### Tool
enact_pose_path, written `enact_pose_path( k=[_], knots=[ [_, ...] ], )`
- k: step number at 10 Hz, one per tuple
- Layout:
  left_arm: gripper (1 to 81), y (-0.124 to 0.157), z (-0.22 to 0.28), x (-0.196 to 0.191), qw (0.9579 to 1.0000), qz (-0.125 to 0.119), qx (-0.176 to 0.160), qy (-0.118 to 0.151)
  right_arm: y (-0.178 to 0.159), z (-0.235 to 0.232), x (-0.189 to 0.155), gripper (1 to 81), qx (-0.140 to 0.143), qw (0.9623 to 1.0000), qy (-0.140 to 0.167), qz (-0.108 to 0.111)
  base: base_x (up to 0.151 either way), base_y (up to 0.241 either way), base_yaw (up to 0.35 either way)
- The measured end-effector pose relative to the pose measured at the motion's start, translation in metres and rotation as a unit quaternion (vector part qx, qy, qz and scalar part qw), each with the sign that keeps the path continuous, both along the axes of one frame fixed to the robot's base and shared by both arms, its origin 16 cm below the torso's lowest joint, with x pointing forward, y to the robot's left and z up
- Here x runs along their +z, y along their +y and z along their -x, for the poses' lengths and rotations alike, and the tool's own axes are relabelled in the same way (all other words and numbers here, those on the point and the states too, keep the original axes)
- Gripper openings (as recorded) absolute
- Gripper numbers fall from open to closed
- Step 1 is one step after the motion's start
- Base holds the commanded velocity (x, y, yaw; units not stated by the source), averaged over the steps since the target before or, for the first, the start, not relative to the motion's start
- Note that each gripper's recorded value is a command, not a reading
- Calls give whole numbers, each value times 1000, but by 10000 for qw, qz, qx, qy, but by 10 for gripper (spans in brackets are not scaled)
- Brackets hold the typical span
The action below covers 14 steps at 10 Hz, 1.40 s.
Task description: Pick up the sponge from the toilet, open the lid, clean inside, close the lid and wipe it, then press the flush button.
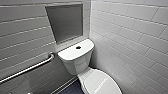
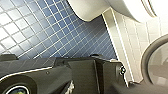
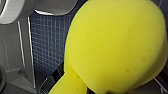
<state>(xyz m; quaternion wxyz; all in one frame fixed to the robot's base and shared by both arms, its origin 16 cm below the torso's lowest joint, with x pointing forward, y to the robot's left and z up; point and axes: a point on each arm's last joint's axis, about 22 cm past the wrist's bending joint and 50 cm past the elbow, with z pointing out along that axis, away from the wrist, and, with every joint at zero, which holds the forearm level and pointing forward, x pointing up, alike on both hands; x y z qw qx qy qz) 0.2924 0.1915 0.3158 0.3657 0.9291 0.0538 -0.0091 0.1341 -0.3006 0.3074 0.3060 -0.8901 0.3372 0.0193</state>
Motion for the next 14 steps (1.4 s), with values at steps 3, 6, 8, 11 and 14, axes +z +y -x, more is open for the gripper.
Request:
enact_pose_path(
  k=[3, 6, 8, 11, 14],
  knots=[
    [811, 6, -53, 7, 9996, 60, 281, 34, 21, 32, 1, 10, 119, 9996, 223, -160, 0, 0, 0],
    [811, 4, -82, 10, 9990, 123, 430, 42, 26, 37, 1, 10, 122, 9992, 308, -206, 0, 0, 0],
    [811, 4, -108, 7, 9986, 139, 496, -98, 37, 31, -8, 10, 106, 9993, 222, -284, 0, 0, 0],
    [811, -15, -123, 13, 9978, 345, 540, -147, 40, 28, -17, 10, 123, 9994, 173, -290, 0, 0, 0],
    [811, -56, -141, 23, 9962, 662, 536, -195, 56, 30, -16, 10, 116, 9990, 158, -406, 0, 0, 0]
  ],
)
